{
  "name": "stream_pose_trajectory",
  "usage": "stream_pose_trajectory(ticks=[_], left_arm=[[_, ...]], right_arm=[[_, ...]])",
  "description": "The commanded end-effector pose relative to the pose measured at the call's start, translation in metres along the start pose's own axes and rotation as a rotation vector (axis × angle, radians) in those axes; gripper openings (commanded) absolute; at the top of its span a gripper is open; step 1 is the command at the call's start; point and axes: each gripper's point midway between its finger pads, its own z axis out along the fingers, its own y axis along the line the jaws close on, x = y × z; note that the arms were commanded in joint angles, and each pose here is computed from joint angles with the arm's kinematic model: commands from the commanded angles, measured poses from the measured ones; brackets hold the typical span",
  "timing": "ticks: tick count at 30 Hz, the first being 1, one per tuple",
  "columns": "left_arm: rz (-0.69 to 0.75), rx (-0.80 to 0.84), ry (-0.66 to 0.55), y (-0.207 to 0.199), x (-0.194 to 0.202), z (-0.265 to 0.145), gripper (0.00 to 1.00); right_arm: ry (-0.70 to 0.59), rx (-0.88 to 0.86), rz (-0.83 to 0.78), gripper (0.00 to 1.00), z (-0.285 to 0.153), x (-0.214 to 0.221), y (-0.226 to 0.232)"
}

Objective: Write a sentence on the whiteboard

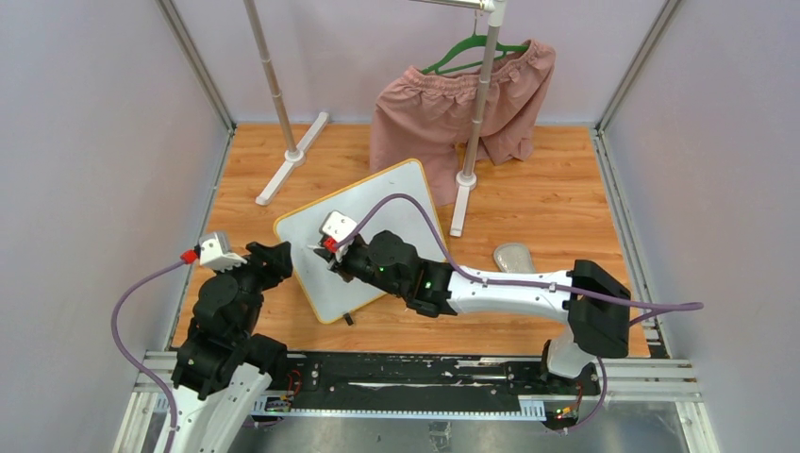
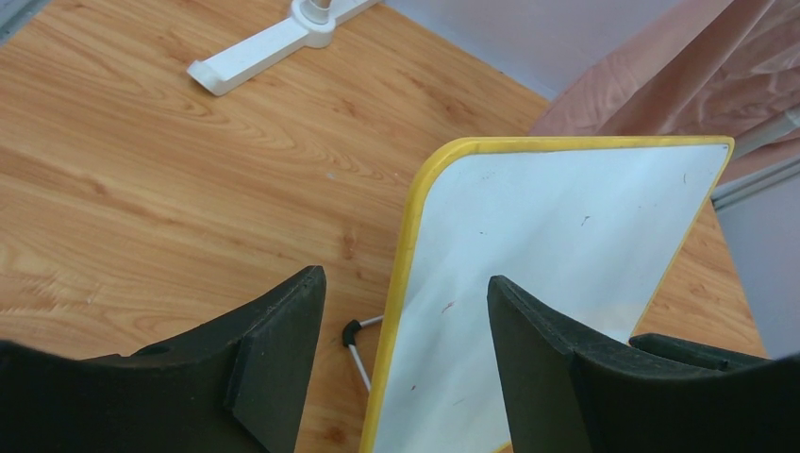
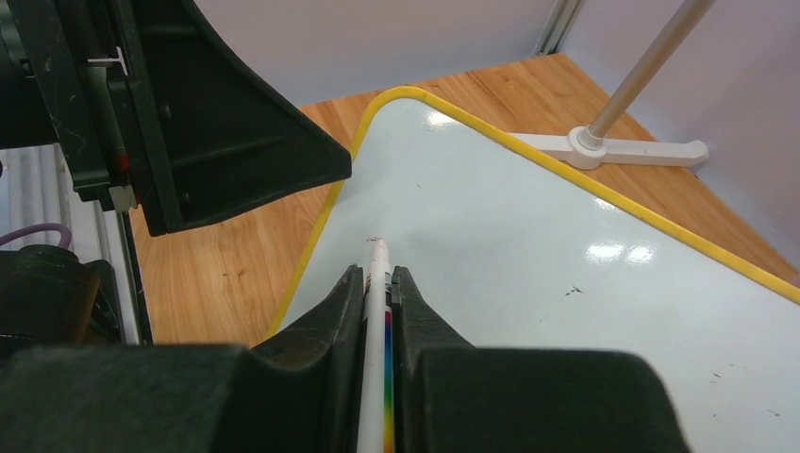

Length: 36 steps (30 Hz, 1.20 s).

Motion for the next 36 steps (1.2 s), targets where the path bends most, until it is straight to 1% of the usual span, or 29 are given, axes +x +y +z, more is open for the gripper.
stream_pose_trajectory(ticks=[1,8,11,12,14,17,20,22,24,25,26,27,29,33,36], left_arm=[[-0.019,0.003,-0.028,-0.001,-0.004,0.000,0.69],[-0.020,-0.001,-0.028,0.000,-0.004,0.001,0.68],[-0.036,-0.029,-0.032,0.004,-0.004,0.002,0.68],[-0.051,-0.036,-0.032,0.005,-0.003,0.002,0.69],[-0.094,-0.040,-0.032,0.005,-0.001,0.003,0.78],[-0.156,-0.041,-0.048,0.004,-0.002,0.003,0.86],[-0.208,-0.021,-0.072,0.000,-0.007,0.003,0.89],[-0.225,-0.011,-0.060,-0.004,-0.005,0.005,0.88],[-0.227,-0.003,-0.017,-0.009,0.002,0.009,0.84],[-0.228,0.000,0.006,-0.011,0.007,0.011,0.81],[-0.230,0.003,0.023,-0.011,0.012,0.013,0.76],[-0.232,0.006,0.033,-0.012,0.015,0.014,0.73],[-0.245,0.007,0.037,-0.010,0.020,0.015,0.69],[-0.260,0.008,0.059,-0.005,0.035,0.018,0.65],[-0.287,0.006,0.059,0.001,0.045,0.021,0.56]], right_arm=[[-0.060,-0.012,0.020,0.00,0.008,-0.023,0.007],[-0.072,0.033,0.018,0.00,0.019,-0.022,0.002],[-0.089,0.040,0.018,0.00,0.019,-0.025,0.000],[-0.097,0.040,0.020,0.00,0.017,-0.027,0.000],[-0.110,0.038,0.026,0.00,0.013,-0.030,-0.001],[-0.117,0.021,0.040,0.00,0.003,-0.034,0.000],[-0.121,0.022,0.047,0.00,-0.010,-0.035,-0.003],[-0.121,0.028,0.050,0.00,-0.019,-0.035,-0.006],[-0.123,0.035,0.051,0.00,-0.028,-0.036,-0.009],[-0.124,0.043,0.052,0.00,-0.032,-0.037,-0.011],[-0.127,0.048,0.055,0.00,-0.037,-0.038,-0.013],[-0.129,0.050,0.057,0.00,-0.041,-0.039,-0.014],[-0.136,0.055,0.068,0.00,-0.049,-0.040,-0.017],[-0.137,0.052,0.085,0.00,-0.058,-0.041,-0.018],[-0.135,0.046,0.087,0.00,-0.059,-0.041,-0.017]])
